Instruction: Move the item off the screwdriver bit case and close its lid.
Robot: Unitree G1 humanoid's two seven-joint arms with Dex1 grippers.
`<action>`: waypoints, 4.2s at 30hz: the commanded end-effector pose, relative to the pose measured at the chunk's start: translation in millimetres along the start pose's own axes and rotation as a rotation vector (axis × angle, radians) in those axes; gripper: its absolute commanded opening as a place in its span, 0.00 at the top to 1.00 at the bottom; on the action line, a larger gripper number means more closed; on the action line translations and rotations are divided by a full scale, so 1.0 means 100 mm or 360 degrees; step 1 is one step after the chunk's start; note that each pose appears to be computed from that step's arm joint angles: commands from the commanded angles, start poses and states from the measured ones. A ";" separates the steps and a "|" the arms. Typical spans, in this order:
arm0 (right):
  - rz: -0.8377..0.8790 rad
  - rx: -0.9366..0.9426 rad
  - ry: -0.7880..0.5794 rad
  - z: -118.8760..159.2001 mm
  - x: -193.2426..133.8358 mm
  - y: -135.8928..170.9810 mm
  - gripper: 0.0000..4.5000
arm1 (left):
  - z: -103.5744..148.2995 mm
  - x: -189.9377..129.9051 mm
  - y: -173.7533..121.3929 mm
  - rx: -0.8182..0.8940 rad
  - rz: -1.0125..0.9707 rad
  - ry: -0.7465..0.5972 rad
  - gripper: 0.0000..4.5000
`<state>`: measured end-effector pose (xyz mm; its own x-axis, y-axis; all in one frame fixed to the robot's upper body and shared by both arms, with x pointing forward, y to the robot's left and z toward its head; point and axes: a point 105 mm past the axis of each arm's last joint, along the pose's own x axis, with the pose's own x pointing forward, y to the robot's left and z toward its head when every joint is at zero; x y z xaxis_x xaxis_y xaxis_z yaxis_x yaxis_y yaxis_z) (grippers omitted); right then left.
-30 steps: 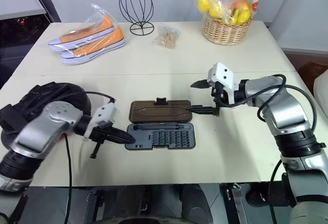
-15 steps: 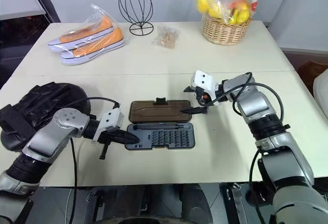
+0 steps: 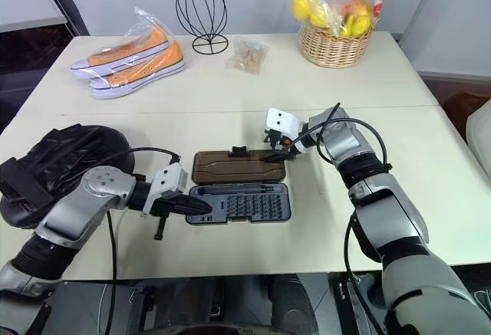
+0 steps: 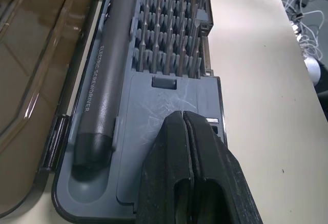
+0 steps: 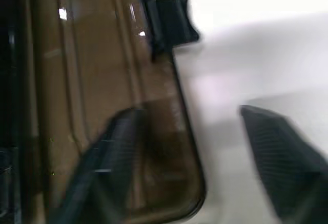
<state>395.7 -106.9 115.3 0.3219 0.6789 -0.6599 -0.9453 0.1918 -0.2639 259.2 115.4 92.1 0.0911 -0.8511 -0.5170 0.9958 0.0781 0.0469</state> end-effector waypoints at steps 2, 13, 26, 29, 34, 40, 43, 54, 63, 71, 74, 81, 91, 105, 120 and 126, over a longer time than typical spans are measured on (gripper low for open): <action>0.0009 -0.0043 0.0024 0.00 0.01 -0.01 0.49 | -0.17 0.04 -0.06 -0.0097 -0.0014 0.0086 1.00; 0.0050 -0.0197 0.0032 -0.02 0.04 0.05 1.00 | -0.23 0.05 -0.08 -0.0153 -0.0005 0.0084 1.00; -0.0451 -0.0498 -0.0099 0.33 -0.31 -0.02 1.00 | -0.26 0.08 -0.06 -0.0232 -0.0008 0.0061 1.00; -0.0558 -0.0528 -0.0113 0.39 -0.45 0.08 1.00 | -0.25 0.10 -0.07 -0.0237 -0.0009 0.0052 1.00; -0.0738 -0.0617 -0.0103 0.47 -0.61 0.22 1.00 | -0.22 0.10 -0.09 -0.0262 -0.0010 0.0025 1.00; -0.0836 -0.0609 -0.0118 0.50 -0.67 0.33 1.00 | -0.17 0.10 -0.07 -0.0320 0.0016 -0.0031 0.88; -0.0851 -0.0621 -0.0108 0.49 -0.67 0.37 1.00 | -0.07 0.06 -0.10 -0.0310 -0.0009 -0.0094 0.63; -0.0826 -0.0682 -0.0083 0.43 -0.64 0.39 1.00 | 0.98 -0.59 0.02 -0.0398 -0.0167 -0.0641 0.16; -0.0788 -0.0759 -0.0085 0.42 -0.62 0.46 1.00 | 1.32 -1.08 1.37 -0.0452 0.0655 -0.0938 0.16; -0.0786 -0.0842 -0.0124 0.50 -0.65 0.52 1.00 | 0.44 -0.59 1.79 -0.0057 0.0962 -0.0099 0.80; -0.0787 -0.0841 -0.0125 0.50 -0.66 0.52 1.00 | 0.34 -0.44 1.71 0.0039 0.0838 -0.0033 0.99; -0.0796 -0.0842 -0.0125 0.51 -0.67 0.53 1.00 | 0.44 -0.23 1.45 -0.0026 0.0446 -0.0238 0.99; -0.0797 -0.0830 -0.0133 0.58 -0.73 0.54 1.00 | 0.51 -0.22 1.34 -0.0047 0.0301 -0.0271 0.99; -0.0635 -0.0360 -0.0543 0.95 -1.33 0.85 0.29 | 0.62 -0.07 1.13 0.0007 0.0052 -0.0284 1.00; -0.0252 0.0318 -0.0441 0.21 -1.47 1.61 0.29 | 0.76 -0.21 0.25 0.0234 -0.0520 -0.0126 1.00; -0.0275 0.0341 -0.0466 0.20 -1.40 1.65 0.29 | 0.64 -0.15 0.51 0.0290 -0.0384 -0.0019 1.00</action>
<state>196.6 -160.3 171.7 0.4762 0.7797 -0.4065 -0.8766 0.4572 -0.1499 299.3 101.4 146.6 -0.1885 -0.8388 -0.5108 0.9730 -0.2299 0.0186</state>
